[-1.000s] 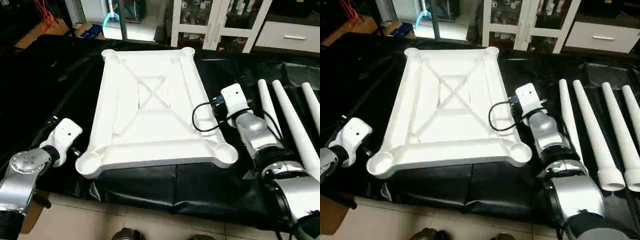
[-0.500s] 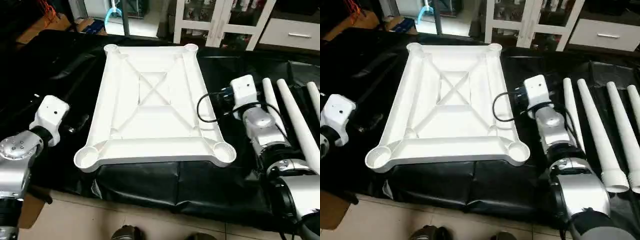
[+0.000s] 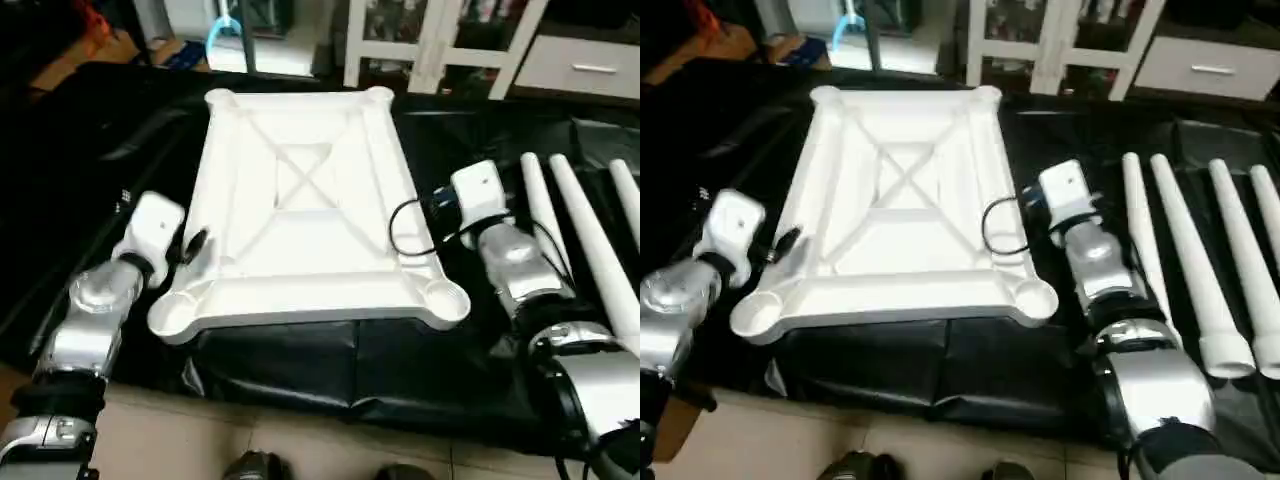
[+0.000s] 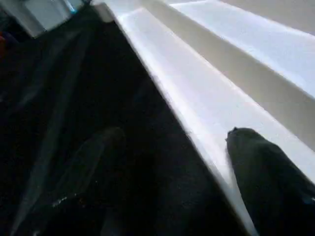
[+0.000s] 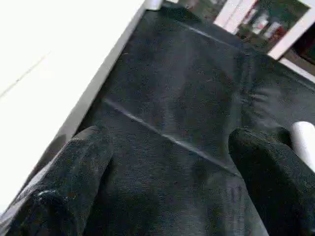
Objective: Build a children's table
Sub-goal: Rotate table base
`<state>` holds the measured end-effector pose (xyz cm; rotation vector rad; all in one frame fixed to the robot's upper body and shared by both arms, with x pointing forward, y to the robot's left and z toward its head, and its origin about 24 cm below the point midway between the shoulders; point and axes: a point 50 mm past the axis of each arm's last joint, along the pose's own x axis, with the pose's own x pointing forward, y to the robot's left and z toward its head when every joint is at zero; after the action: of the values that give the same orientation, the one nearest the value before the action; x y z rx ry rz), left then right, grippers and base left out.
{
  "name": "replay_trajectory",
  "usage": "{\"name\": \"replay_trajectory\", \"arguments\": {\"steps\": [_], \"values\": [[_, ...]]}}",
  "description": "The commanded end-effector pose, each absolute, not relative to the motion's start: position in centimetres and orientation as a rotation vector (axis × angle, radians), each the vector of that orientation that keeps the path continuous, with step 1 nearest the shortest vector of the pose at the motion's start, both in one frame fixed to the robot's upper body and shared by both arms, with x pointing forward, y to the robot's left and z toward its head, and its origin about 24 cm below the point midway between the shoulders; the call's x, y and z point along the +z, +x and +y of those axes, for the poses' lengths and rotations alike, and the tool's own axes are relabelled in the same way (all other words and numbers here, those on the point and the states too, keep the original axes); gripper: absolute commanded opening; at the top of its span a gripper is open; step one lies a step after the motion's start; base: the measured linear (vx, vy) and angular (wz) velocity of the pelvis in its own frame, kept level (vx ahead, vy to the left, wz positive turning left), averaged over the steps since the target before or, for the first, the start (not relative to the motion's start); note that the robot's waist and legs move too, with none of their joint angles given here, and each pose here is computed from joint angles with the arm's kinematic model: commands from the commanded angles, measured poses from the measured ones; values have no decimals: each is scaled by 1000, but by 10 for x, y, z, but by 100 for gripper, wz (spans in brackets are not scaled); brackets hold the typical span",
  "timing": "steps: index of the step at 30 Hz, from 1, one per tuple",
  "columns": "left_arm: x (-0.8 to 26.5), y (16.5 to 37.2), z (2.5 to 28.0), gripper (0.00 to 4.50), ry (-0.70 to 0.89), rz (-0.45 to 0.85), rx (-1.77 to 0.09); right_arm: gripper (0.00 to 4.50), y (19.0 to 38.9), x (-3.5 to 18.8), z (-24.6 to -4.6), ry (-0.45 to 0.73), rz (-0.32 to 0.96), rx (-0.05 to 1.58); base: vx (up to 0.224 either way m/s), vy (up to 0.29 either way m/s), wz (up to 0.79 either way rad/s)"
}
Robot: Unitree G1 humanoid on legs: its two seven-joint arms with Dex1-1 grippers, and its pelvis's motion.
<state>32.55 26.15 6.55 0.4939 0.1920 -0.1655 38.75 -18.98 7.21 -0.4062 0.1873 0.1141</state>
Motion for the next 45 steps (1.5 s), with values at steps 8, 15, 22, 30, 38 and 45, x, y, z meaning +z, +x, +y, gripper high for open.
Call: {"name": "replay_trajectory", "arguments": {"steps": [8,15,22,30,38,45], "values": [[32,293,292,372,562,428,-162,424,397,83,-160,-430,164,191,0,0,0],[33,268,305,372,526,511,-133,424,399,88,-122,-432,137,290,0,0,0],[40,250,303,372,495,544,-121,424,396,84,-95,-397,140,368,0,0,0],[71,263,288,372,440,369,-76,424,402,96,-107,-348,78,230,0,0,0],[107,284,275,372,360,175,-10,424,406,133,-175,-223,-117,50,0,0,0],[148,308,242,401,128,23,-161,424,376,144,-221,-272,-171,89,0,0,0]]}}
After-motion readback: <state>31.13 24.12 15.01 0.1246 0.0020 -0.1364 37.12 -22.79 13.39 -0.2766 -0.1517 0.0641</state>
